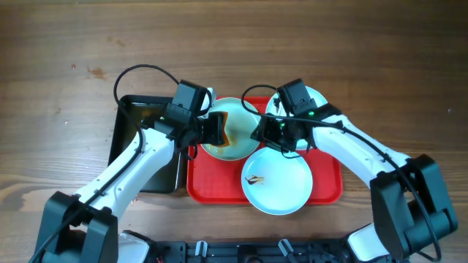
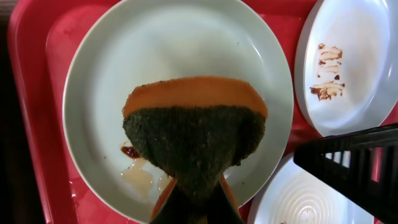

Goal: Clean dirty plates on tray and stack at the side
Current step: 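Move the sponge with the left gripper onto the upper-left plate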

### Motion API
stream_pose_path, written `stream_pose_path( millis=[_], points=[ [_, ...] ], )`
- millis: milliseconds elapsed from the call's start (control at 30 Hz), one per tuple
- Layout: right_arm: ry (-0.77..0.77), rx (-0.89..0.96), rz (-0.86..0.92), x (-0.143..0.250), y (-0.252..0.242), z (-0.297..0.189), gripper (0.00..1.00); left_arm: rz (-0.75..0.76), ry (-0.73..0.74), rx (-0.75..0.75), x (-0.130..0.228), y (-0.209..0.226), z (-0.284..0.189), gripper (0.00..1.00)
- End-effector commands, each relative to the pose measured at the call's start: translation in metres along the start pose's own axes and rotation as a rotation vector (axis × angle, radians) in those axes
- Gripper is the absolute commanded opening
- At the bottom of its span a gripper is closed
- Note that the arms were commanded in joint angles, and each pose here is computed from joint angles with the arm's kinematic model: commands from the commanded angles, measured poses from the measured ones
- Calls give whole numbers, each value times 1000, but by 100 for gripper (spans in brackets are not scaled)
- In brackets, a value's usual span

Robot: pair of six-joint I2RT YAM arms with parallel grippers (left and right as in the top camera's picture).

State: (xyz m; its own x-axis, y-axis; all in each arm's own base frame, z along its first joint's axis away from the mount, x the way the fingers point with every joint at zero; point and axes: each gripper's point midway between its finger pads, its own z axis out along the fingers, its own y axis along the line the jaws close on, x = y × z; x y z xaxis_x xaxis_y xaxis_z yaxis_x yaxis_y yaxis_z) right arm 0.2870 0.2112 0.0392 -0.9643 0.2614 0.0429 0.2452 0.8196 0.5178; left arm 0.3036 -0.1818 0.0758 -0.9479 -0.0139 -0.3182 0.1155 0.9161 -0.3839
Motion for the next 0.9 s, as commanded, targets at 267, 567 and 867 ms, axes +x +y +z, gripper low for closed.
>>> stream_pose_path(
  millis=[267,567,867],
  points=[
    [-31,35,58,-7,-15,17,41,15,-14,5,-7,-3,-2,4],
    [-9,69,118,-6,-29,36,24,13,-5,0,-4,-2,-2,4],
    [-1,80,133,-6,-33,41,4,18,-2,5,-3,-4,-2,4]
  ],
)
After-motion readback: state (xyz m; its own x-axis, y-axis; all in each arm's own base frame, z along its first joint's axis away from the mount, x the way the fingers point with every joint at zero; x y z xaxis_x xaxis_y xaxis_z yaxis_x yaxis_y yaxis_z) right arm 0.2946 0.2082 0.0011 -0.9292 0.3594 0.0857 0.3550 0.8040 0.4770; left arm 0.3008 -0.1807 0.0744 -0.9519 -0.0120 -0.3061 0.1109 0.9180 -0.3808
